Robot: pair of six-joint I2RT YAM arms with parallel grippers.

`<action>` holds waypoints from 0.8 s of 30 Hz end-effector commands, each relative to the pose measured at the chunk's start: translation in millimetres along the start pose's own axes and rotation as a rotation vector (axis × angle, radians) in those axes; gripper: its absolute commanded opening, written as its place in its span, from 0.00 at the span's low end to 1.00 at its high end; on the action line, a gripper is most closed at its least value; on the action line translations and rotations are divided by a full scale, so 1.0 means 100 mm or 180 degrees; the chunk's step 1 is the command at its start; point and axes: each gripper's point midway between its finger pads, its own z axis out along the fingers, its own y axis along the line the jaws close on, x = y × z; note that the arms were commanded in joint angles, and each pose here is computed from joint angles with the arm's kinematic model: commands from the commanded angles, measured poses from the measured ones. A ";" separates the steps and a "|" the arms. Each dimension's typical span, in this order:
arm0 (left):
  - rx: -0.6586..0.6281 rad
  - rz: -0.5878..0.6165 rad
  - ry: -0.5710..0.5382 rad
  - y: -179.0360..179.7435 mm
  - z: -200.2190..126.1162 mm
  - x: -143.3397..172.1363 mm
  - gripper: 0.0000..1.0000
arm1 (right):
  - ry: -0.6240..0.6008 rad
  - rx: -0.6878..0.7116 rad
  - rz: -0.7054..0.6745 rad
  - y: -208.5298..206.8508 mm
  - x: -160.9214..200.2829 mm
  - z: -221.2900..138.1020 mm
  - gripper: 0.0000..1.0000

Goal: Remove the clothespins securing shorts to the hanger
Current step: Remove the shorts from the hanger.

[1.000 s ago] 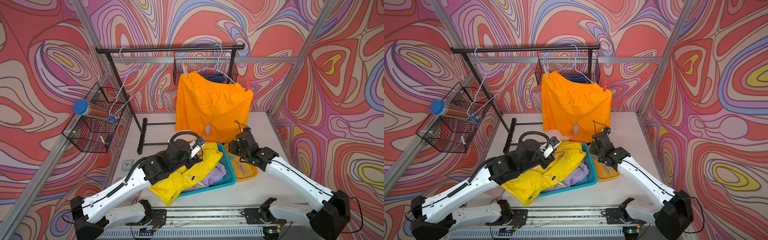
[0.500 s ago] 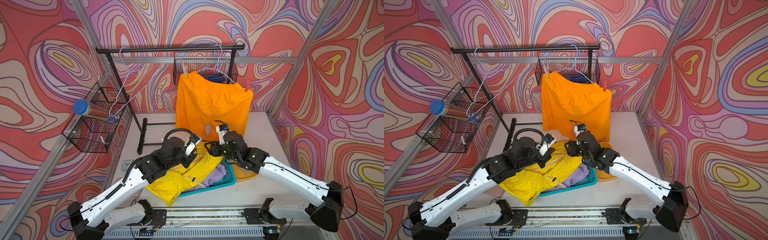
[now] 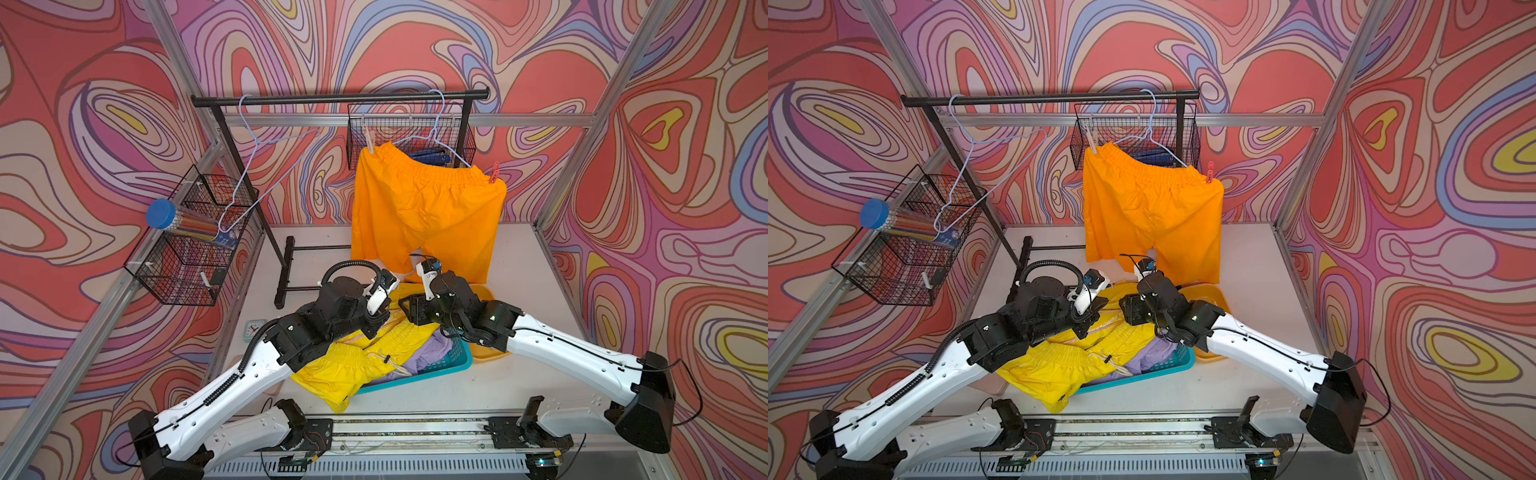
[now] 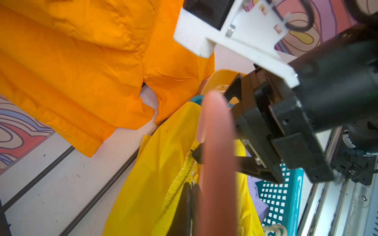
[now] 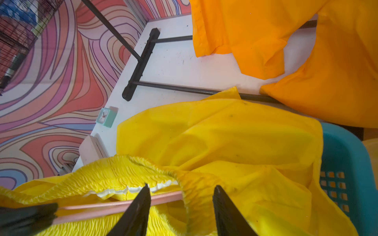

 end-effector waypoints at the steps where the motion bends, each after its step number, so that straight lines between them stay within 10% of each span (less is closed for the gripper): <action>1: 0.0009 -0.0014 -0.0177 0.01 -0.10 -0.10 0.00 | 0.0008 0.0300 -0.0075 -0.09 0.02 0.02 0.52; 12: 0.0048 -0.0018 -0.0247 -0.01 -0.15 -0.14 0.00 | -0.0079 0.0767 0.0041 -0.36 0.03 0.03 0.41; 24: 0.0022 -0.0008 -0.0339 0.00 -0.24 -0.17 0.00 | -0.0125 0.1406 0.0030 -0.75 0.12 0.04 0.00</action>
